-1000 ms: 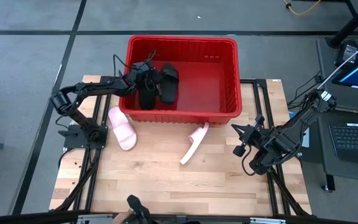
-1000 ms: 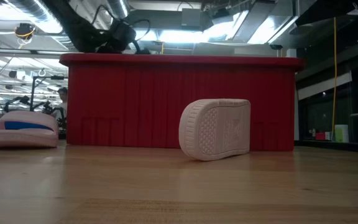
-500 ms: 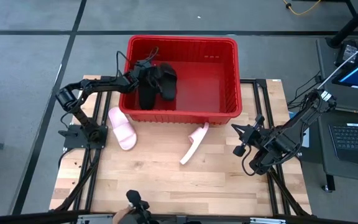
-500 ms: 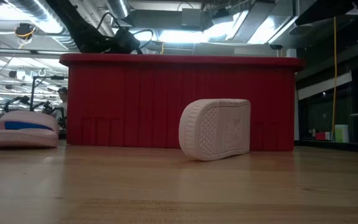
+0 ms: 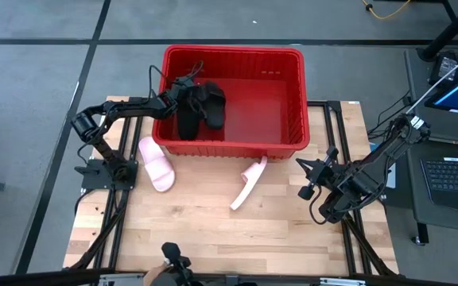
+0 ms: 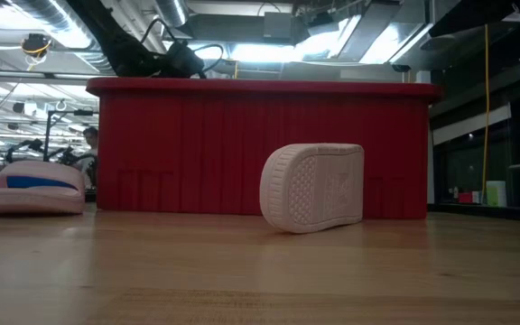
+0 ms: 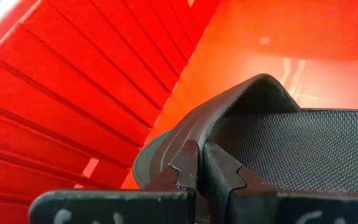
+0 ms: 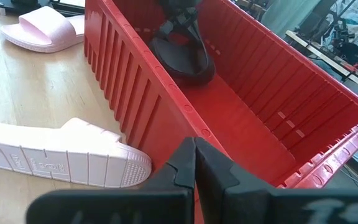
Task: Pick and place slides into bin
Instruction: Put the black slide into the red bin, then put the left pink slide into the red bin
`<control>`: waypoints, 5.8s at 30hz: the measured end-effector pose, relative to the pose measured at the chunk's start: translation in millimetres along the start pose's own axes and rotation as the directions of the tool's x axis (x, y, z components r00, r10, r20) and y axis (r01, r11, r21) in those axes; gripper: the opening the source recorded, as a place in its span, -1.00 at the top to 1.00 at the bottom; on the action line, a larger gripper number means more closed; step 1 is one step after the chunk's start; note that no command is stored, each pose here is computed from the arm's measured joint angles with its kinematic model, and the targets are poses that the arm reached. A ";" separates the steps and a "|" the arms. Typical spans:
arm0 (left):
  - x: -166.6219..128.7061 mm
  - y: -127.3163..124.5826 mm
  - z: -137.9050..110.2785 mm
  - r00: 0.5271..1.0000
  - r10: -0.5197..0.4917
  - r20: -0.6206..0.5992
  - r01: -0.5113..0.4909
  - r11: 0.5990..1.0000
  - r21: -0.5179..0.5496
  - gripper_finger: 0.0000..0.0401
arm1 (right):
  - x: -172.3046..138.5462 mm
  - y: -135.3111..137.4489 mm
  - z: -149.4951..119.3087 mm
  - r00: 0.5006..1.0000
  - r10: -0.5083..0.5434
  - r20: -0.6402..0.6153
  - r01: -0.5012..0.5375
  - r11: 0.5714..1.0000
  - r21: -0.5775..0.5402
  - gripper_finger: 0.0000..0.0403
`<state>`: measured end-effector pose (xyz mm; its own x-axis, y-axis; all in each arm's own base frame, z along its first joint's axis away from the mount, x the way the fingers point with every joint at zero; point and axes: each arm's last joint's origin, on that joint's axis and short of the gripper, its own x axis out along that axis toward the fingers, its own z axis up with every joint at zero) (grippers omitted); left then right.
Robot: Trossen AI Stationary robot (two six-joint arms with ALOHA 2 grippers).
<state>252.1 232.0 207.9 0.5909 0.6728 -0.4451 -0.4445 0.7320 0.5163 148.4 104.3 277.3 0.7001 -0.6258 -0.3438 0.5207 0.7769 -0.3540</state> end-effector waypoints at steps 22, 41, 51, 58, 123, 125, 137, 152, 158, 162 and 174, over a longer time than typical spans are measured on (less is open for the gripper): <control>-0.1 -2.6 -3.9 0.999 -0.026 -0.041 0.028 0.999 0.031 0.99 | 0.0 0.0 0.0 1.000 0.000 0.000 0.000 1.000 -0.001 0.95; 0.1 2.4 5.6 0.999 -0.023 0.028 0.022 0.999 0.025 0.99 | 0.0 0.0 0.0 1.000 -0.001 0.001 0.001 1.000 -0.017 0.95; 13.4 3.6 10.8 0.998 -0.059 -0.018 0.060 0.998 0.029 0.99 | 0.0 -0.1 0.3 1.000 -0.006 0.009 0.006 1.000 -0.020 0.95; 28.0 -3.8 1.2 0.996 -0.068 -0.064 0.072 0.995 0.063 0.99 | 0.1 -0.1 0.2 1.000 -0.006 0.008 0.006 1.000 -0.022 0.95; 23.2 1.3 19.2 0.963 -0.162 -0.217 0.174 0.984 0.036 0.35 | 0.1 -0.1 0.2 1.000 -0.005 0.007 0.006 1.000 -0.025 0.95; 22.8 -1.9 21.5 0.963 -0.170 -0.209 0.179 0.983 0.027 0.35 | 0.1 -0.1 0.2 1.000 -0.005 0.007 0.006 1.000 -0.025 0.95; 21.4 -8.5 32.5 0.976 -0.146 -0.159 0.148 0.989 0.002 0.35 | 0.0 -0.1 0.2 1.000 -0.005 0.007 0.005 1.000 -0.025 0.95; -8.8 5.9 53.4 0.991 -0.110 -0.079 0.107 0.994 -0.038 0.35 | 0.0 -0.1 0.2 1.000 -0.005 0.007 0.005 1.000 -0.024 0.95; -31.3 11.5 68.9 0.996 -0.088 -0.009 0.088 0.996 -0.034 0.36 | 0.0 -0.1 0.2 1.000 -0.005 0.007 0.005 1.000 -0.024 0.95; -49.4 14.7 79.5 0.996 -0.076 0.041 0.077 0.997 -0.030 0.39 | 0.1 -0.1 0.2 1.000 -0.005 0.007 0.005 1.000 -0.024 0.95; -125.5 30.0 101.6 0.982 -0.040 0.186 0.039 0.999 0.008 0.67 | 0.0 0.3 0.5 1.000 -0.003 0.008 0.003 1.000 -0.015 0.95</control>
<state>233.0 158.7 353.7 0.7227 0.6117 -0.3218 -0.4159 0.7567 0.5044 148.8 104.5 277.6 0.7025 -0.6276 -0.3357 0.5153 0.7738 -0.3683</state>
